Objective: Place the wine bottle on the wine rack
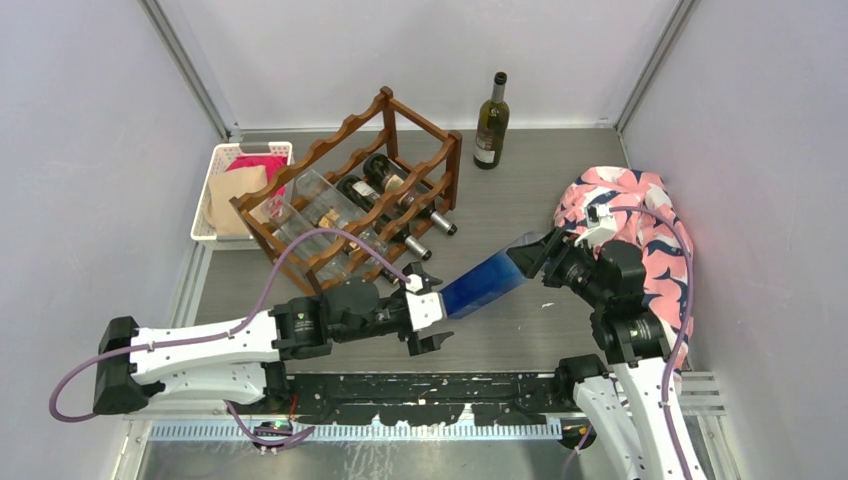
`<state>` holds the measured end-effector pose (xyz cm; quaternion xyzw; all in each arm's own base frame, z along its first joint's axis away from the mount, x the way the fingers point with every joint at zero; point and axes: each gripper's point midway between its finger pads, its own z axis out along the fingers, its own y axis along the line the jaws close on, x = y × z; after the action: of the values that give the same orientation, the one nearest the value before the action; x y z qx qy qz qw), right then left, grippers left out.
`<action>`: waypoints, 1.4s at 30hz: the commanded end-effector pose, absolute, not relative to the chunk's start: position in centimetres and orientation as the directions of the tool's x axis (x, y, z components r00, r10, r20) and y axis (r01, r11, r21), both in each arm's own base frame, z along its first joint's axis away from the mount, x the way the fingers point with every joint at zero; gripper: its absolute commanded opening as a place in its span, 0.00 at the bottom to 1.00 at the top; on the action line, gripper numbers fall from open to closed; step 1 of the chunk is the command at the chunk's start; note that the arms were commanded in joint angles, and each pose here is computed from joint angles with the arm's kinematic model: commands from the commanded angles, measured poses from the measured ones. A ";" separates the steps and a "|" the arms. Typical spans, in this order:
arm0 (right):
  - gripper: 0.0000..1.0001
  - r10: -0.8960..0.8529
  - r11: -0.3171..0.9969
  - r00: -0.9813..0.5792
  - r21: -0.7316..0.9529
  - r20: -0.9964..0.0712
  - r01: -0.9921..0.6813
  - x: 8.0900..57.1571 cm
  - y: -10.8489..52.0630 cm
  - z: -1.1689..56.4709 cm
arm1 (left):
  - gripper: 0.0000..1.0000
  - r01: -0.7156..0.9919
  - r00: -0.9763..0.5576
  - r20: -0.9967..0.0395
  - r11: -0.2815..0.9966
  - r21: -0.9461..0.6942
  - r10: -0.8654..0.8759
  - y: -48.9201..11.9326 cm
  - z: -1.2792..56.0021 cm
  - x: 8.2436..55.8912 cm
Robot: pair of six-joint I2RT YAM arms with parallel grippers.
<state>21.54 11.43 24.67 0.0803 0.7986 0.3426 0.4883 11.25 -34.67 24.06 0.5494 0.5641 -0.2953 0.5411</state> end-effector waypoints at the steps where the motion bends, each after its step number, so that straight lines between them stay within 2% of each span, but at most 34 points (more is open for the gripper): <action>1: 0.01 0.528 0.627 -0.386 0.654 -0.756 -0.424 19.7 13.2 31.2 | 0.94 0.927 0.251 -0.944 0.228 0.299 0.215 -35.3 26.1 11.0; 6: 0.01 0.548 0.566 -0.401 0.678 -0.734 -0.468 18.8 14.1 31.4 | 0.94 0.922 0.287 -0.931 0.201 0.332 0.224 -34.8 25.3 10.7; 11: 0.01 0.539 0.531 -0.435 0.692 -0.721 -0.489 20.0 15.0 30.5 | 0.96 0.895 0.363 -0.900 0.180 0.409 0.241 -35.8 23.2 11.3; 21: 0.01 0.553 0.490 -0.465 0.721 -0.692 -0.490 21.3 15.6 29.7 | 0.96 0.865 0.379 -0.894 0.253 0.434 0.238 -37.1 22.0 14.2; 28: 0.01 0.516 0.479 -0.461 0.690 -0.722 -0.543 21.1 16.2 31.1 | 0.96 0.861 0.355 -0.909 0.303 0.409 0.217 -36.5 22.9 16.1; 42: 0.01 0.540 0.445 -0.467 0.708 -0.701 -0.549 20.1 16.2 32.1 | 0.96 0.885 0.290 -0.926 0.301 0.356 0.242 -35.7 20.9 16.2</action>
<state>21.36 15.53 23.58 0.0416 0.7591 0.4710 0.4475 15.91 -35.52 18.70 0.5530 0.5426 -0.2492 0.5810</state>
